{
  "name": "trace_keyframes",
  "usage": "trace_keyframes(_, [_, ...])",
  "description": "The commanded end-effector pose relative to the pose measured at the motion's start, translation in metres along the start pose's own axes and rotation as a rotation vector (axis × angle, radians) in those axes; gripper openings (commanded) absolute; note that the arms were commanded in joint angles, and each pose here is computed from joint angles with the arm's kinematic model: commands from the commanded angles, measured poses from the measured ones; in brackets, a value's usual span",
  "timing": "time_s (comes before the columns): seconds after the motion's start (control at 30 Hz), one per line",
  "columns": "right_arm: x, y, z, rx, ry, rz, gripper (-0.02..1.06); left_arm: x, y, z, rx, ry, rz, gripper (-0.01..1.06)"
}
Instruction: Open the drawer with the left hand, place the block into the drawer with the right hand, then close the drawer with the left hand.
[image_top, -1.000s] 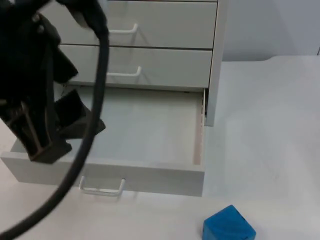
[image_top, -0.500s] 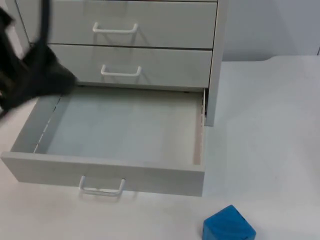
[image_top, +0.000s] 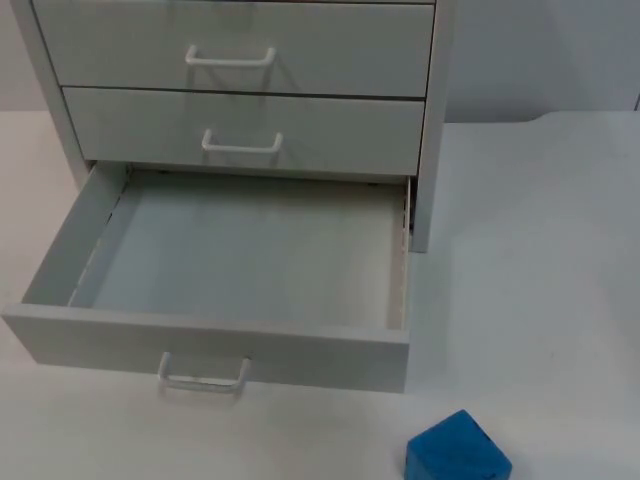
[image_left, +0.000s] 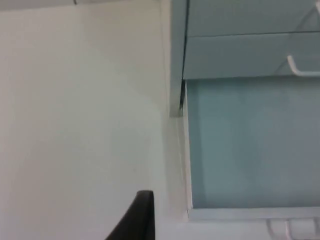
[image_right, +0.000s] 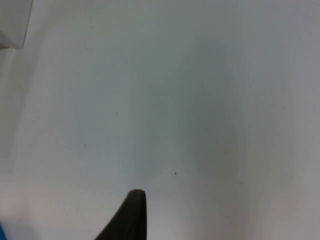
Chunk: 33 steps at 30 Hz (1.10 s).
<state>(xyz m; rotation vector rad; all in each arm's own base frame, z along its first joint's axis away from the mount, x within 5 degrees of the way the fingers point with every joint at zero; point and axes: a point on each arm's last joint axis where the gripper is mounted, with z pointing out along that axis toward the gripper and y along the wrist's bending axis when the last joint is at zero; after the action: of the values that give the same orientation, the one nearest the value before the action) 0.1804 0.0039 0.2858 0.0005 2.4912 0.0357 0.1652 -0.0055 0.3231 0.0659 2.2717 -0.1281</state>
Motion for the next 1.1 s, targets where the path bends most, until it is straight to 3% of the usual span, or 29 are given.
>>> trace_keyframes(0.0, [-0.002, -0.001, -0.001, 0.0, -0.005, -0.003, 1.05, 0.001, 0.001, -0.004, 0.031, -0.006, -0.041, 1.05])
trace_keyframes(0.17, [-0.001, -0.001, -0.001, 0.0, -0.003, -0.003, 1.05, 0.002, 0.005, -0.005, 0.04, -0.005, -0.074, 1.05])
trace_keyframes(0.3, [-0.001, -0.001, -0.001, -0.001, -0.003, -0.002, 1.05, 0.006, 0.012, -0.005, -0.031, 0.039, -0.011, 1.05])
trace_keyframes(0.57, [0.0, 0.008, -0.001, -0.03, 0.015, -0.04, 1.05, 0.006, 0.015, -0.005, -0.065, 0.037, -0.019, 1.05])
trace_keyframes(0.8, [0.006, 0.04, -0.003, -0.137, 0.038, -0.185, 1.05, 0.003, 0.016, -0.006, -0.079, 0.011, -0.012, 1.05])
trace_keyframes(1.07, [0.018, 0.08, -0.006, -0.26, 0.077, -0.258, 1.05, 0.003, 0.016, -0.006, -0.083, 0.006, -0.013, 1.05])
